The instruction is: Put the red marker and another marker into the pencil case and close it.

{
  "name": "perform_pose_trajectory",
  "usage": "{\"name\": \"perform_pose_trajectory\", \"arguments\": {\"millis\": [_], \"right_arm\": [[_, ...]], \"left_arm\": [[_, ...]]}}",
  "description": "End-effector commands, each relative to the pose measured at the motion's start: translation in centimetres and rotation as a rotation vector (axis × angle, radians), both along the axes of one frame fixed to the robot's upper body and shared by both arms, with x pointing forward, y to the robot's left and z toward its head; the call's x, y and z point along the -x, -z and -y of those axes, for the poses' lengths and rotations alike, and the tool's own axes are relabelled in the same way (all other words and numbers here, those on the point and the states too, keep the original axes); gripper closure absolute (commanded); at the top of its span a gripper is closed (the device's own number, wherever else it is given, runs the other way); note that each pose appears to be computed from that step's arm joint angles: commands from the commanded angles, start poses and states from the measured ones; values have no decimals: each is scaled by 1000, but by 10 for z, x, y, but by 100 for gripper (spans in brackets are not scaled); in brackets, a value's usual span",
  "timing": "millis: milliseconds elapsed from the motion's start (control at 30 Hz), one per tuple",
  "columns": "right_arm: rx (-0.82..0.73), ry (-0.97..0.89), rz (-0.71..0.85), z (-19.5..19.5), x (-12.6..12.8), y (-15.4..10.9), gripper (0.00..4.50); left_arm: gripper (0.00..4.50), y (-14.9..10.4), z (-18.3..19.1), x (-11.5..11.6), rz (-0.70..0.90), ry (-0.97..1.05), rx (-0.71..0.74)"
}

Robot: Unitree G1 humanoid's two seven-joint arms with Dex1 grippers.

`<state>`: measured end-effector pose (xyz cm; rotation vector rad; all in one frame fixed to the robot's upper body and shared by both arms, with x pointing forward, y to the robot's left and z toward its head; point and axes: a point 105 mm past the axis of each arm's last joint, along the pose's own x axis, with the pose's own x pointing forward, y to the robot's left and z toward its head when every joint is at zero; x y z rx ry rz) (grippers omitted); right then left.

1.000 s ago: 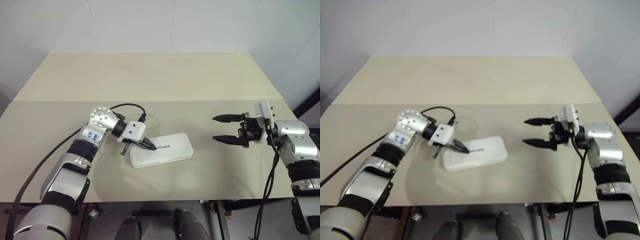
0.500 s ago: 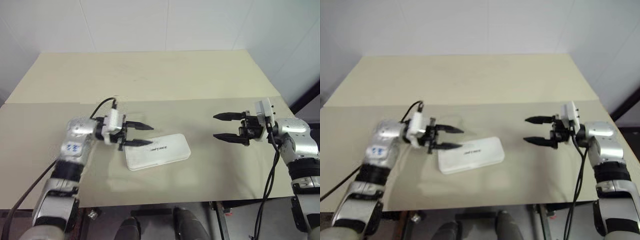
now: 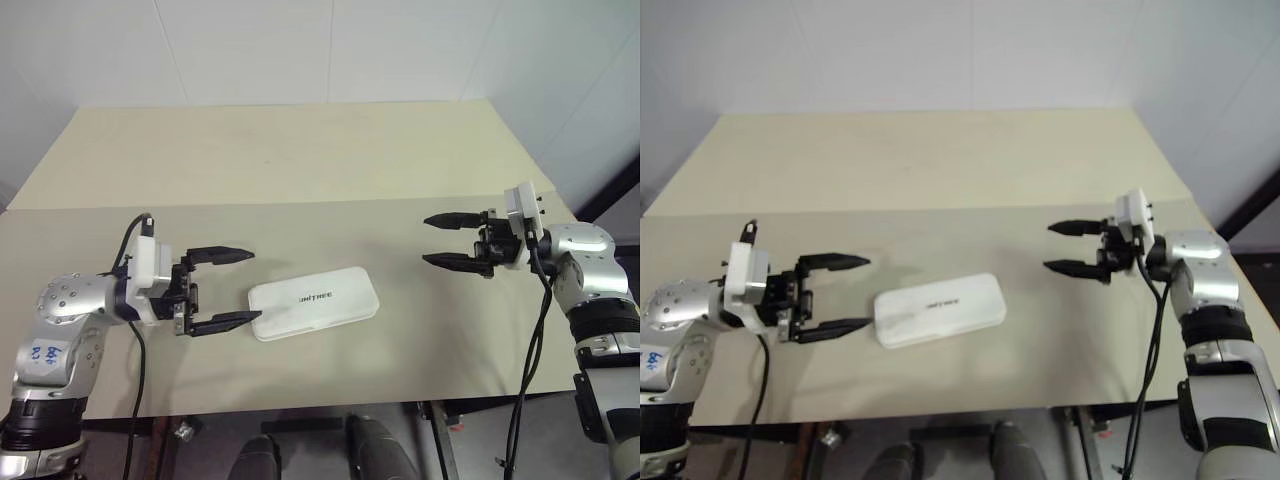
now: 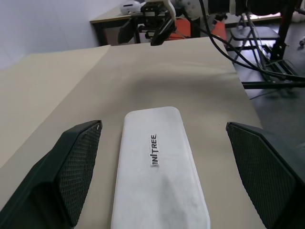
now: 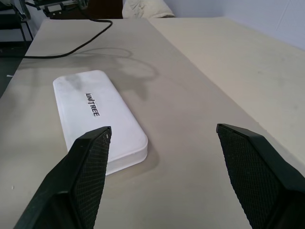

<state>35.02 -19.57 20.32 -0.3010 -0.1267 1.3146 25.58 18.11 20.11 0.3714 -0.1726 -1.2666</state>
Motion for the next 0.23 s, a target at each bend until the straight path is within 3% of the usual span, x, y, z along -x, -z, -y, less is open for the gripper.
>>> {"name": "perform_pose_trajectory", "arguments": {"millis": [33, 233], "right_arm": [[15, -67, 42, -1, 6, -11, 0], [-13, -90, 26, -6, 9, -7, 0]], "left_arm": [[5, -10, -9, 4, 31, -27, -17], [5, -8, -8, 1, 26, -65, -23]]}}
